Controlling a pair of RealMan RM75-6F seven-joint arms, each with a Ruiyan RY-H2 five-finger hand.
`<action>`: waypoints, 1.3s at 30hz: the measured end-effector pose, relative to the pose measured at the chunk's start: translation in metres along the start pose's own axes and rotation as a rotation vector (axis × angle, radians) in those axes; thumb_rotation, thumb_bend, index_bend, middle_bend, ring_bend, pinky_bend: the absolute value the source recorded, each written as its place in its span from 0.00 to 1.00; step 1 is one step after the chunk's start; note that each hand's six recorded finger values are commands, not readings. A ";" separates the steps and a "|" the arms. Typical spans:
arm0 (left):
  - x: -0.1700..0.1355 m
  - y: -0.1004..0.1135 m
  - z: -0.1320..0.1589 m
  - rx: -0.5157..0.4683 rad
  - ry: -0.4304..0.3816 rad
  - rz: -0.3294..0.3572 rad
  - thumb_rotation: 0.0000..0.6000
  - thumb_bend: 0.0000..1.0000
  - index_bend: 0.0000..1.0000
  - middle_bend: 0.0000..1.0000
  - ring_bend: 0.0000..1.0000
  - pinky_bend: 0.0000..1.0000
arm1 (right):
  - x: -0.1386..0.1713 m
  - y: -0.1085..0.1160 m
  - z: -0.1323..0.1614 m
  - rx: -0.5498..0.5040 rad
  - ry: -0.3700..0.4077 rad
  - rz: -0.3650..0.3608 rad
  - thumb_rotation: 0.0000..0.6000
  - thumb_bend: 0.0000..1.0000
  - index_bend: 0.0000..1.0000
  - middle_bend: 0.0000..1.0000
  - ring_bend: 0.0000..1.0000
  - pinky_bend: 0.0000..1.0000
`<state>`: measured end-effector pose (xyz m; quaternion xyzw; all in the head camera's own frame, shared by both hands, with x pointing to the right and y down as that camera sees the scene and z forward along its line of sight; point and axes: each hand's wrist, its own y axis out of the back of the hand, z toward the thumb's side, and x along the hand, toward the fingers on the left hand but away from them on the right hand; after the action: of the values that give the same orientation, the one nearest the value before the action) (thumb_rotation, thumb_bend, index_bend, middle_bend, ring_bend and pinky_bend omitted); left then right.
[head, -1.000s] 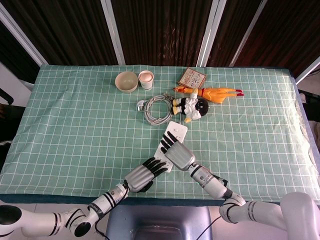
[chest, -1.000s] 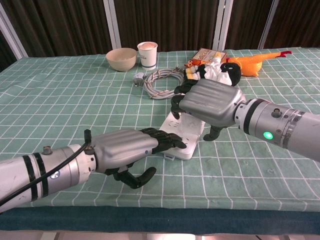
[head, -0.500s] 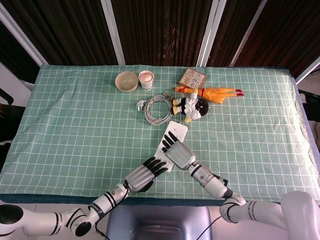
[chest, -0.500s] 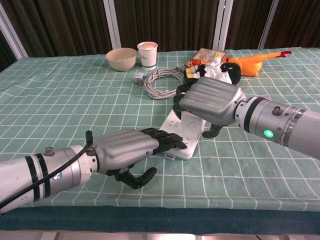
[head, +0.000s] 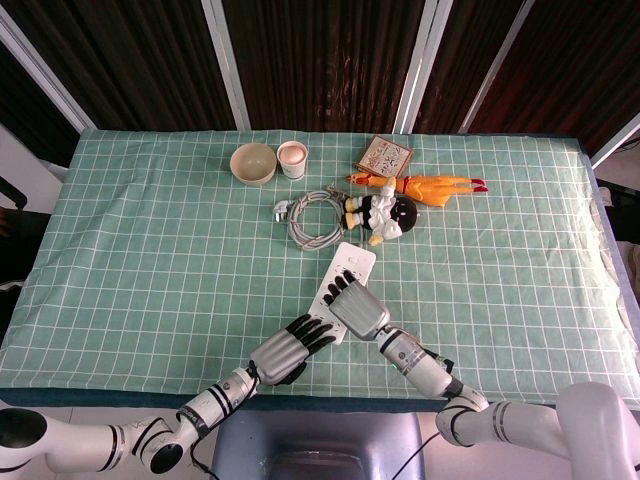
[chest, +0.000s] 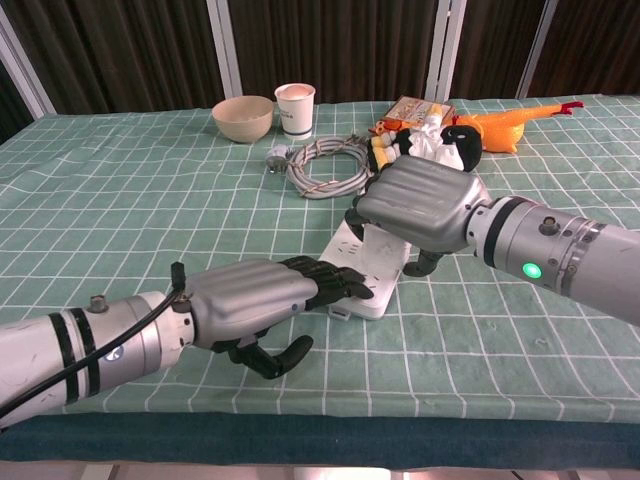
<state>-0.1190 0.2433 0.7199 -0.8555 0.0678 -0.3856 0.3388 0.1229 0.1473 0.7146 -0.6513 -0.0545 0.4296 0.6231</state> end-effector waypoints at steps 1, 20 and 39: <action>0.000 0.000 0.000 0.001 0.000 -0.001 1.00 0.65 0.00 0.00 0.00 0.00 | 0.000 0.000 0.000 0.001 -0.001 -0.001 1.00 0.38 0.74 0.50 0.39 0.48; 0.001 -0.006 0.006 0.038 -0.013 -0.008 1.00 0.65 0.00 0.00 0.00 0.00 | 0.000 0.007 -0.002 -0.100 -0.021 0.042 1.00 0.40 0.83 0.57 0.43 0.50; 0.002 -0.006 0.006 0.044 -0.008 -0.008 1.00 0.65 0.00 0.00 0.00 0.00 | 0.010 0.015 -0.005 -0.153 -0.025 -0.038 1.00 0.40 0.88 0.61 0.45 0.50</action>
<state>-0.1140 0.2506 0.7221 -0.8495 0.0547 -0.3850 0.3565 0.1259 0.1462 0.6964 -0.6905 -0.1073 0.4204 0.5787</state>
